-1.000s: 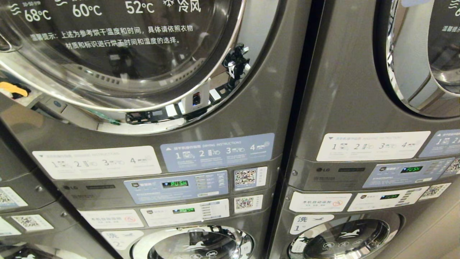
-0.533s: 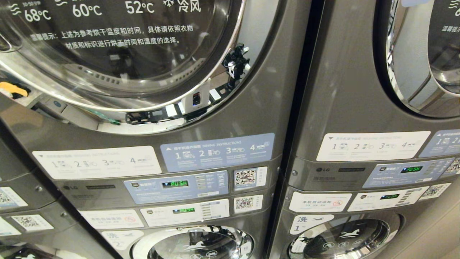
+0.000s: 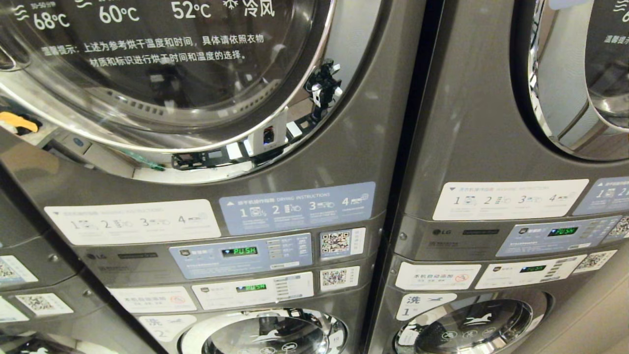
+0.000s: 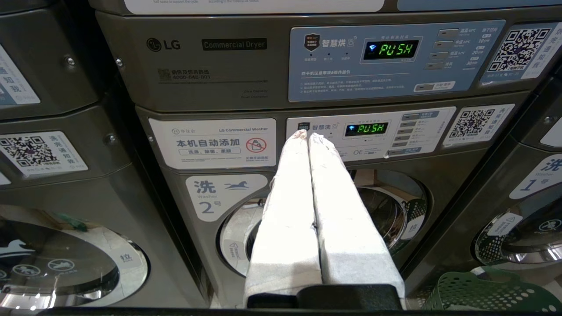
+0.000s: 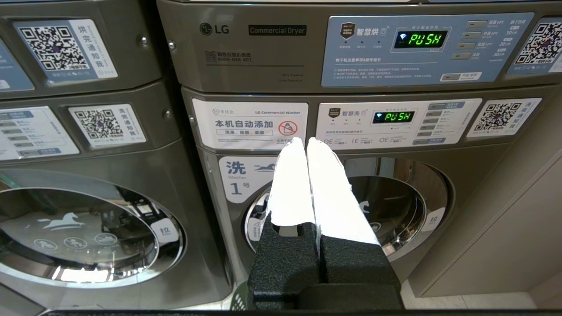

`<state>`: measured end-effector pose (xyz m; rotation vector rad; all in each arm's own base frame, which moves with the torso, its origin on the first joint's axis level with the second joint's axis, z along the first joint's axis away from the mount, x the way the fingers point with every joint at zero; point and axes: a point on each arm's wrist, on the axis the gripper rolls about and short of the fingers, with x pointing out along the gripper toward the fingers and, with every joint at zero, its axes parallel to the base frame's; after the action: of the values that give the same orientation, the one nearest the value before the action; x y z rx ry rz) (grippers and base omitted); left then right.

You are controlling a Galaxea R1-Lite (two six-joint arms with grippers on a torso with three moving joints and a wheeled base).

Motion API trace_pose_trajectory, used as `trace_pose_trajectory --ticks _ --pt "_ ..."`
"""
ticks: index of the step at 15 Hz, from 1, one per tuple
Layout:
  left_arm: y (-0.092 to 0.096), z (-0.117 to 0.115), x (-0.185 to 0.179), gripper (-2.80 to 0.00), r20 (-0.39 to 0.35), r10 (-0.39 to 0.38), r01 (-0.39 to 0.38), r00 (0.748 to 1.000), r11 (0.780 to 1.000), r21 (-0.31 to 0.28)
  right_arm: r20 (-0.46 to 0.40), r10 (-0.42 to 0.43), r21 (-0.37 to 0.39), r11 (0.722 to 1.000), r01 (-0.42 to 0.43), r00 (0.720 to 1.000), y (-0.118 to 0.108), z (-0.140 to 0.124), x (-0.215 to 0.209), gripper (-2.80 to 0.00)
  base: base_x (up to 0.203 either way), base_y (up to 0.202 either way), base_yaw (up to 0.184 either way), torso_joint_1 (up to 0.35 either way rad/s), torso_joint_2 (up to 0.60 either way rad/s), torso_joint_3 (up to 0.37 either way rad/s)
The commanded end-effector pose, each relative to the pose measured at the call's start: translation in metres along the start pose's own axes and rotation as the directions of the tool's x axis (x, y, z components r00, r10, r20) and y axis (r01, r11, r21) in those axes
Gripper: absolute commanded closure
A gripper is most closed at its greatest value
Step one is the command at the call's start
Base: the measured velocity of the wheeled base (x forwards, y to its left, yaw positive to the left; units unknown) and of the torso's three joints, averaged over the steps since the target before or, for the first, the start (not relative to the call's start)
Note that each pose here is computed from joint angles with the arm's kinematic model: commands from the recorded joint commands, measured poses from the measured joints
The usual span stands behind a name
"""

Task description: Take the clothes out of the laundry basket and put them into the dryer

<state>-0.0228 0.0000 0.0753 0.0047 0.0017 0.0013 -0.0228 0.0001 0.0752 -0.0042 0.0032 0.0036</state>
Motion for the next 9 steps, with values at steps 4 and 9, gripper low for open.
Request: trace_pose_trajectory --ticks 4,9 --pt "0.0 -0.0004 0.0001 0.0 -0.001 0.0 0.0 1.0 1.0 0.0 0.0 0.0 0.0 1.0 0.0 1.0 0.0 0.0 0.0 0.0 0.0 0.0 0.0 0.0 0.0 0.0" --pt "0.0 -0.0004 0.0001 0.0 -0.001 0.0 0.0 1.0 1.0 0.0 0.0 -0.001 0.0 1.0 0.001 1.0 0.0 0.0 0.0 0.0 0.0 0.0 0.0 0.0 0.0 0.0"
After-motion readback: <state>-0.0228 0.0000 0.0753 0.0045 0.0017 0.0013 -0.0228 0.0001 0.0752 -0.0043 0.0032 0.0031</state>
